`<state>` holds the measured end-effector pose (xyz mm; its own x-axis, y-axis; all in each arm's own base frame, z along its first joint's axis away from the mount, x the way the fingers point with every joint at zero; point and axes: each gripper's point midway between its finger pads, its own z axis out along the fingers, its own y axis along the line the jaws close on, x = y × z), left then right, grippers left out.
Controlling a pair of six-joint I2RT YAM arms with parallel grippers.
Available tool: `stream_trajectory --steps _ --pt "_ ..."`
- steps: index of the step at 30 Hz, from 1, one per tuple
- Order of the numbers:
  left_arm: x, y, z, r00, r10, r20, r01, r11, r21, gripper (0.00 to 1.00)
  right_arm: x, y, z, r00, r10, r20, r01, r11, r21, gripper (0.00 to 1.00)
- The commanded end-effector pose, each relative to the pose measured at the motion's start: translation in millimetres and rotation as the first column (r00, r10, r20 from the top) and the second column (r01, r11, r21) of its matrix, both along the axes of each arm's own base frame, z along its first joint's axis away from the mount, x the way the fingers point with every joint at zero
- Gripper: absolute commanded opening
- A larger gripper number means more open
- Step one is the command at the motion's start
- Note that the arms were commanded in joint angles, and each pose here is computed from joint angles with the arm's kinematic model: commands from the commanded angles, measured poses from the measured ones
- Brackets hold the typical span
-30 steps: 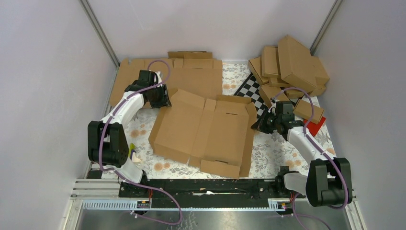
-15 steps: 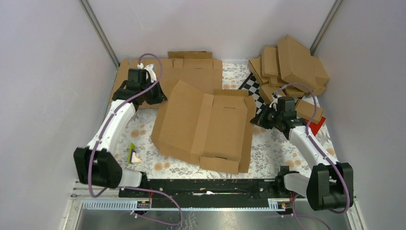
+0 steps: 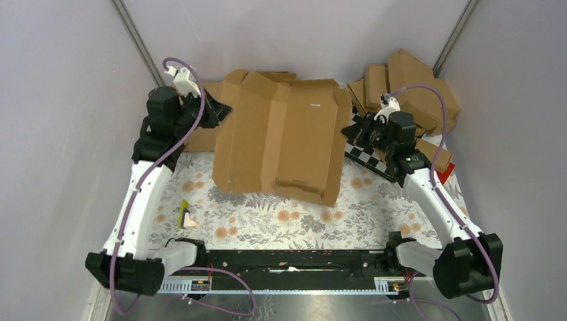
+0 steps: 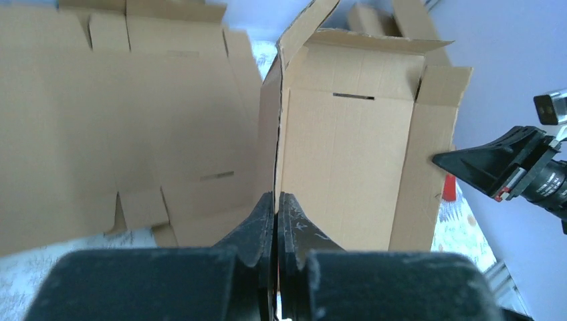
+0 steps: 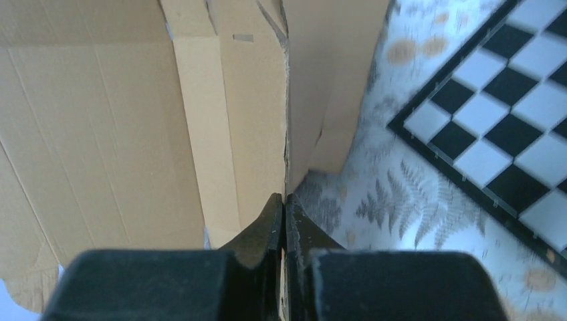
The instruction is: Fold the paper box
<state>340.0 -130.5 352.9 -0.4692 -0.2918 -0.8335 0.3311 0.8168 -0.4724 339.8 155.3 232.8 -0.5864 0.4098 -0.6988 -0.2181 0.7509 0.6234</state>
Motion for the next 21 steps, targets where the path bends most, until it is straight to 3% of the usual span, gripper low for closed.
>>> stream_trajectory --steps 1,5,8,10,14,15,17,21 --pt "-11 2 48 0.954 0.022 0.299 0.002 0.997 -0.080 0.00 46 -6 47 0.947 -0.094 0.308 0.101 0.995 -0.006 0.00" --pt "-32 6 64 0.860 0.073 0.505 0.003 0.989 -0.147 0.00 77 7 62 0.884 -0.094 0.458 0.149 0.985 -0.084 0.00" --pt "-44 7 68 0.808 0.068 0.585 0.001 0.993 -0.116 0.00 78 23 79 0.776 -0.051 0.629 0.145 0.984 -0.100 0.00" --pt "-52 2 65 0.789 0.026 0.614 0.029 0.997 -0.078 0.00 70 26 67 0.735 -0.040 0.677 0.142 0.985 -0.095 0.03" --pt "-69 -12 31 0.777 -0.061 0.627 0.112 0.993 -0.043 0.00 69 25 21 0.821 -0.016 0.570 0.131 0.978 -0.163 0.12" --pt "-73 -13 24 0.776 -0.061 0.627 0.117 0.992 -0.048 0.00 70 21 5 0.858 -0.044 0.512 0.148 0.976 -0.163 0.16" --pt "-80 -14 14 0.773 -0.070 0.631 0.121 0.992 -0.039 0.00 63 18 -23 0.912 -0.072 0.404 0.145 0.977 -0.153 0.36" --pt "-85 -9 4 0.780 -0.084 0.621 0.093 0.995 0.018 0.00 48 20 -59 0.956 -0.055 0.287 0.104 0.982 -0.157 0.70"
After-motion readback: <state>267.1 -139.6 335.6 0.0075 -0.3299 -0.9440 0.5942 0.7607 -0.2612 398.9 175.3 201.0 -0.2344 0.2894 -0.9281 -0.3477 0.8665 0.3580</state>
